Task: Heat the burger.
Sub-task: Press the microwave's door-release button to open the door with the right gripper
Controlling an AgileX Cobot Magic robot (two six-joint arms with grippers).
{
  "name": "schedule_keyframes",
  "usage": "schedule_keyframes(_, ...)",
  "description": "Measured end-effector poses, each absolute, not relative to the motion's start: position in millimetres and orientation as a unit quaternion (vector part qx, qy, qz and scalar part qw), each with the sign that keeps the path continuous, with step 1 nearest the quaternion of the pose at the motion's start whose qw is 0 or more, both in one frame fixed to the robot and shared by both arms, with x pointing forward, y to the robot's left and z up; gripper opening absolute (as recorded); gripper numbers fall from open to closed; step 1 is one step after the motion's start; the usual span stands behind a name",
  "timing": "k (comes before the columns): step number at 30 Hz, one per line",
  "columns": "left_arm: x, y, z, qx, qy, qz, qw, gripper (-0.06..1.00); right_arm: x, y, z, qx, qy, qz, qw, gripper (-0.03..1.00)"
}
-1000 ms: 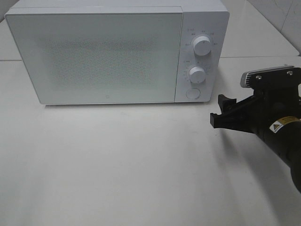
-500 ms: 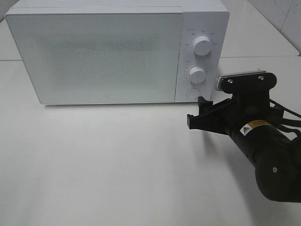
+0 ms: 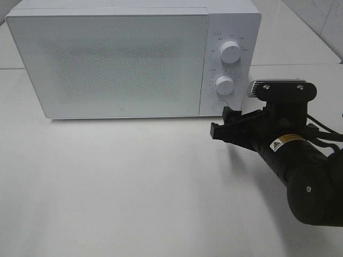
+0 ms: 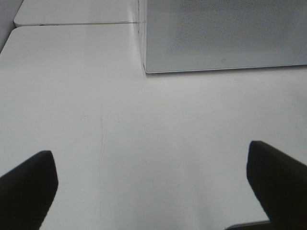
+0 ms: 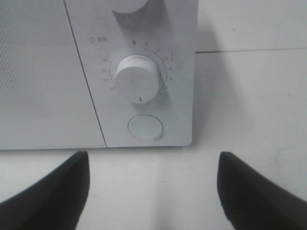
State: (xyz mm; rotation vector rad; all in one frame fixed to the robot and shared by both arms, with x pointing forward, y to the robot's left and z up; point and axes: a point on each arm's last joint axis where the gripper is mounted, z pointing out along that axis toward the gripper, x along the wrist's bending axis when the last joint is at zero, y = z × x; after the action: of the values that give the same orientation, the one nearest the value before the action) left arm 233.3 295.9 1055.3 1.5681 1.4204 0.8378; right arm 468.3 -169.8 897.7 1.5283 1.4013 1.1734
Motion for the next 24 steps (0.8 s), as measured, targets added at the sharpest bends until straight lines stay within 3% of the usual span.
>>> schedule_keyframes(7,233.3,295.9,1055.3,0.625,0.567,0.334,0.420,0.99,468.3,-169.8,897.6,0.678,0.441,0.512,0.290,0.70)
schedule_keyframes(9,233.3,295.9,1055.3,0.625,0.567,0.334,0.420,0.99,468.3,-169.8,897.6,0.737,0.334,0.550,0.209,0.65)
schedule_keyframes(10,233.3,295.9,1055.3,0.625,0.567,0.334,0.420,0.99,468.3,-169.8,897.6,0.737,0.334,0.550,0.209,0.65)
schedule_keyframes(12,233.3,295.9,1055.3,0.625,0.567,0.334,0.420,0.99,468.3,-169.8,897.6,0.770,0.247,0.570,0.145,0.58)
schedule_keyframes(15,233.3,295.9,1055.3,0.625,0.567,0.334,0.420,0.99,468.3,-169.8,897.6,0.779,0.218,0.575,0.123,0.55)
schedule_keyframes(17,233.3,295.9,1055.3,0.625,0.567,0.334,0.420,0.99,468.3,-169.7,897.5,0.799,0.125,0.585,0.055,0.39)
schedule_keyframes(20,233.3,295.9,1055.3,0.625,0.567,0.334,0.420,0.99,468.2,-169.7,897.3,0.802,0.108,0.586,0.042,0.34)
schedule_keyframes(22,233.3,295.9,1055.3,0.625,0.567,0.334,0.420,0.99,467.3,-169.2,894.7,0.815,0.072,0.575,0.011,0.15)
schedule_keyframes(24,233.3,295.9,1055.3,0.625,0.567,0.334,0.420,0.99,466.8,-169.0,893.6,0.819,0.067,0.569,0.006,0.10)
